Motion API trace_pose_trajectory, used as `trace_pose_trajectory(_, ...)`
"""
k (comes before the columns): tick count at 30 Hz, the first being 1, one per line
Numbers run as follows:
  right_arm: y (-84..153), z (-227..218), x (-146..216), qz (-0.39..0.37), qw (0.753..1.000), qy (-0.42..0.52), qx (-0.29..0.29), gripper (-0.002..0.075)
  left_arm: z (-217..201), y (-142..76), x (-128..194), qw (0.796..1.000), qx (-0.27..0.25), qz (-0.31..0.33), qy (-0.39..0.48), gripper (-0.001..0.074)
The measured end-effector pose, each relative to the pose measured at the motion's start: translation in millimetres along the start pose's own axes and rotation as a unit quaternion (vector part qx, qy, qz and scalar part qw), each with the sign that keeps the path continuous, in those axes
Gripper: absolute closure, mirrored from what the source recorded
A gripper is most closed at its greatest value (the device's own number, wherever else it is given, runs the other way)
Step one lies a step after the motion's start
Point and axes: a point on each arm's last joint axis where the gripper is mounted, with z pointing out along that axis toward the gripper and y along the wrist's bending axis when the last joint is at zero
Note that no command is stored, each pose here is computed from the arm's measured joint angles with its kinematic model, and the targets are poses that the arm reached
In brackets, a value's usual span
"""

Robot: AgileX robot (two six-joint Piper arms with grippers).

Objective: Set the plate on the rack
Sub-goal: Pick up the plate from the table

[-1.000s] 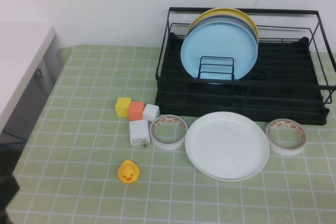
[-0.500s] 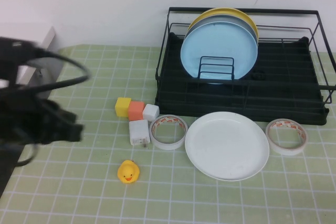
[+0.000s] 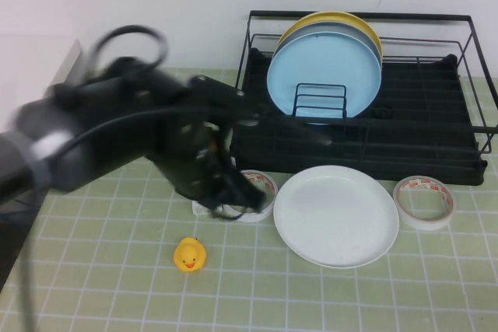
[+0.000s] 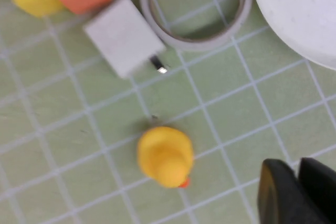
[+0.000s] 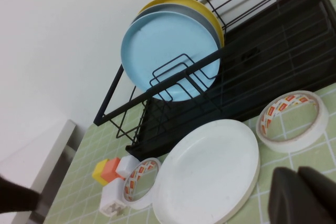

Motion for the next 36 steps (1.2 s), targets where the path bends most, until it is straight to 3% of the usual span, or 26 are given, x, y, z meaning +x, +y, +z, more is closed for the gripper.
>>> trace_pose_trajectory(2,0,0,0,-0.001,1.000,0.000,0.000,0.0717,16,-5,-10,0.999,0.009,-0.016,0.029,0.0654)
trace_pose_trajectory(8,0,0,0,-0.003,1.000,0.000,-0.001,0.0717,59,-18,-35,0.992,0.040,-0.070,0.098,0.0385)
trace_pose_trajectory(12,0,0,0,-0.004,1.000,0.000,-0.002,0.0717,87,-27,-46,0.986,0.067,-0.112,0.102,0.0328)
trace_pose_trajectory(23,1,0,0,-0.003,1.000,0.002,-0.004,0.0717,159,-34,-41,0.977,0.064,-0.172,0.106,0.0387)
trace_pose_trajectory(33,1,0,1,-0.003,1.000,0.003,-0.004,0.0717,183,-38,-38,0.971,0.076,-0.207,0.095,0.0425)
trace_pose_trajectory(36,1,0,1,-0.003,1.000,0.004,-0.004,0.0717,183,-38,-38,0.971,0.077,-0.208,0.094,0.0471)
